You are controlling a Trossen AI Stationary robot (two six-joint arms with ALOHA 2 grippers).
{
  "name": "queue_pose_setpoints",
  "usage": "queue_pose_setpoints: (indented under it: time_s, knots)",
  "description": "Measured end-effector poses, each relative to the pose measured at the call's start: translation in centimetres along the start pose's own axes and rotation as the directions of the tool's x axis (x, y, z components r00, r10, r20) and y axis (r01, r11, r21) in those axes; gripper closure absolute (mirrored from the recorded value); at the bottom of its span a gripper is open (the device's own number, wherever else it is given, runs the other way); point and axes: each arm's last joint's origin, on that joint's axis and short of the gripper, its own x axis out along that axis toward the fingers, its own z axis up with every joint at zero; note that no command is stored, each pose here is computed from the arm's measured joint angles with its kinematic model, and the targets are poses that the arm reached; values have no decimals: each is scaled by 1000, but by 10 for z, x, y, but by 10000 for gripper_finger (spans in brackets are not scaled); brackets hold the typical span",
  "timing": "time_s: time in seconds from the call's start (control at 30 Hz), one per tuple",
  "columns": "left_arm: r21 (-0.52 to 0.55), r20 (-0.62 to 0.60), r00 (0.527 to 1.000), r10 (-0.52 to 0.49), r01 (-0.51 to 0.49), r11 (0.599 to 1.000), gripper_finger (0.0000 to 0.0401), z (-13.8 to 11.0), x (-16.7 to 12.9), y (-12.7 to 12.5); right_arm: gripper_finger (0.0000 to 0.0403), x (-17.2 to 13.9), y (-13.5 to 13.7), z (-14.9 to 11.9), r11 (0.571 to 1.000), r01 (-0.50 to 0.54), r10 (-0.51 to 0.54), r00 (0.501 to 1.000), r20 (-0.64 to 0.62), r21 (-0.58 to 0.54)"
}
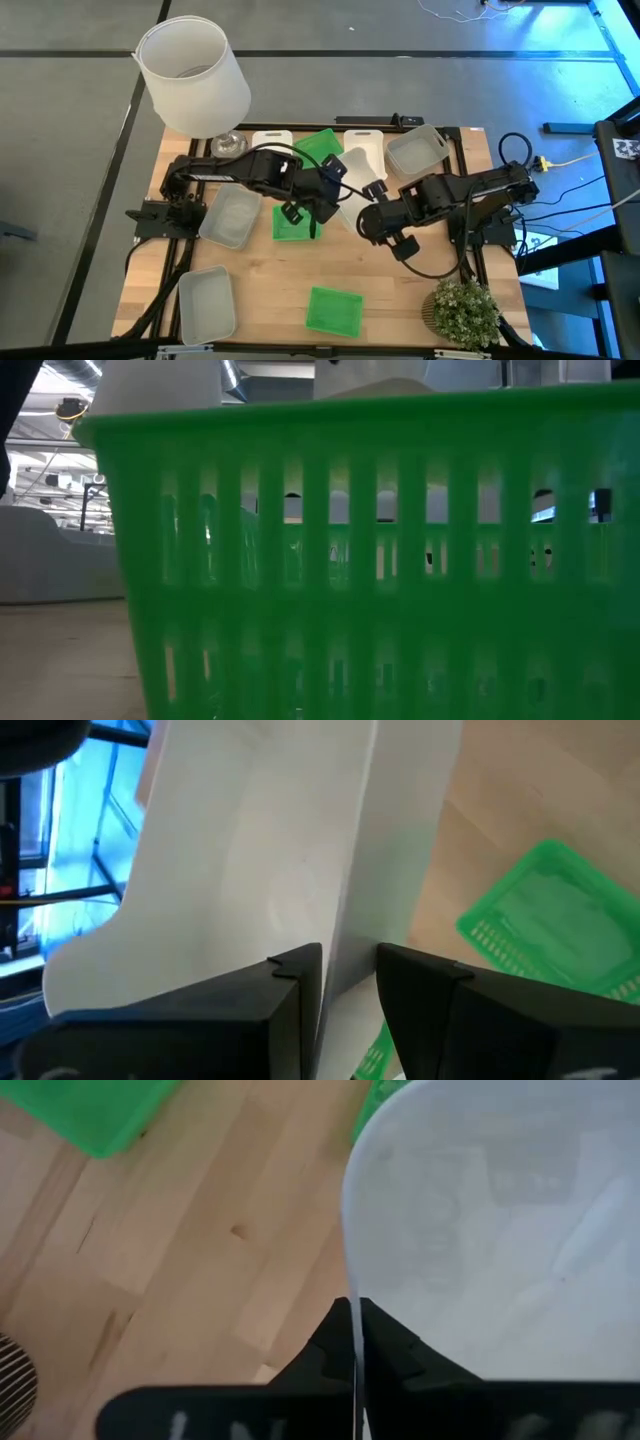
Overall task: Stack baskets by color
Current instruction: Stack the bottom white bin on top of the top right white bin
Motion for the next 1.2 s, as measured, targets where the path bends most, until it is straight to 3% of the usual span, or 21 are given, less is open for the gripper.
queue_pose_setpoints:
  time_s: [0.23,0.5,0.83,1.2]
  knots:
    - [109,21,1000,7,-9,994,319,3,-6,0,402,0,1,0,1000,-15,15,1000,6,3]
    - [117,-6,1000,-9,10,993,321,4,0,-5,402,2,1,1,1000,-26,26,1000,1,9]
    - [121,-9,999,-31,32,992,383,3,1,-6,402,2,1,0,1000,-28,28,1000,-4,9]
    - [106,30,999,-20,17,994,327,7,1,-5,403,2,1,2,999,-32,32,999,10,11]
